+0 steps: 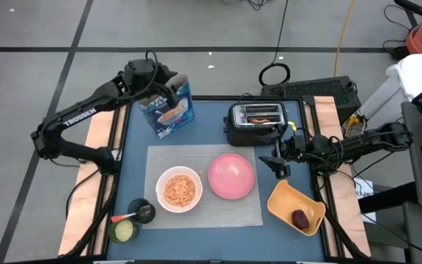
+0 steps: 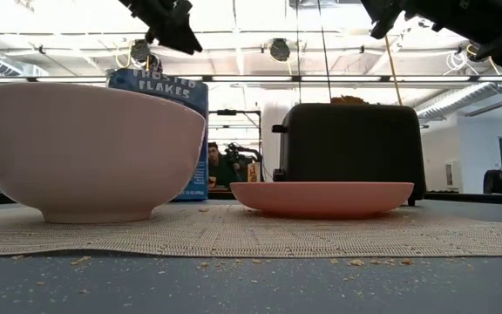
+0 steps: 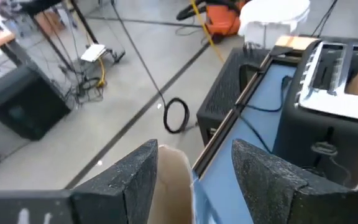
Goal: Arrange a breakfast setting
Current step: Put the toasted bread on the pink plate
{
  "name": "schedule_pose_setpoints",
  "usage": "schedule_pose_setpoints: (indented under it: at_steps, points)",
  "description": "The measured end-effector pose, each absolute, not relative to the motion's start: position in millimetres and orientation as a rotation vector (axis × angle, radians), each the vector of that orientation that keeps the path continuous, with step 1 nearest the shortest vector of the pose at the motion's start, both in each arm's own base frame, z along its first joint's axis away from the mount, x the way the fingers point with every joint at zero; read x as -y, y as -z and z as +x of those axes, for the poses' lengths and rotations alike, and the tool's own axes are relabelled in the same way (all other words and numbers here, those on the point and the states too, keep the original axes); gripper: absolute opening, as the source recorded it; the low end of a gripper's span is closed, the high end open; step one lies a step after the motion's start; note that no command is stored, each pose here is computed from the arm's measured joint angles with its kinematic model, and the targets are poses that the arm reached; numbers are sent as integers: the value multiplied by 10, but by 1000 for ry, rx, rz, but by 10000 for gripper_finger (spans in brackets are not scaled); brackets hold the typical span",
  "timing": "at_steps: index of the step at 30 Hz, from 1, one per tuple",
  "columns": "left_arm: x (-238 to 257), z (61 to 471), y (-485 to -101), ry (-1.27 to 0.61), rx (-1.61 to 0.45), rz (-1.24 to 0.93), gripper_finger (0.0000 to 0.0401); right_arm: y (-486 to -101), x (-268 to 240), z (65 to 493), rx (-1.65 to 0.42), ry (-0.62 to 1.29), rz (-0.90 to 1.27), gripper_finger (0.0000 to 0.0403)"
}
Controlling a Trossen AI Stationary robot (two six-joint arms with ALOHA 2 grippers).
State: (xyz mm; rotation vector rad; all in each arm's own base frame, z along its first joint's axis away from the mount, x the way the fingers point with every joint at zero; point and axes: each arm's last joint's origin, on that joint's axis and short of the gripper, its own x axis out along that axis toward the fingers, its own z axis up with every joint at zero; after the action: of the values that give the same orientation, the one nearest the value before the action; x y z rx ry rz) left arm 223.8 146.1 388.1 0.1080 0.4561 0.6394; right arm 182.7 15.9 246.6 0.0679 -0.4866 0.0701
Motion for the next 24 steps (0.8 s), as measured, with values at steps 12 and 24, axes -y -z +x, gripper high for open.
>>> schedule_pose_setpoints:
  at_steps: [12,24]
  points:
    - [-839,2075,-4162,-468,-323,100,212,-2453,-159,1832,472,-70,68,304]
    - [-184,2198,-3885,-193,-337,25,212,-2442,-159,1838,459,-68,68,304]
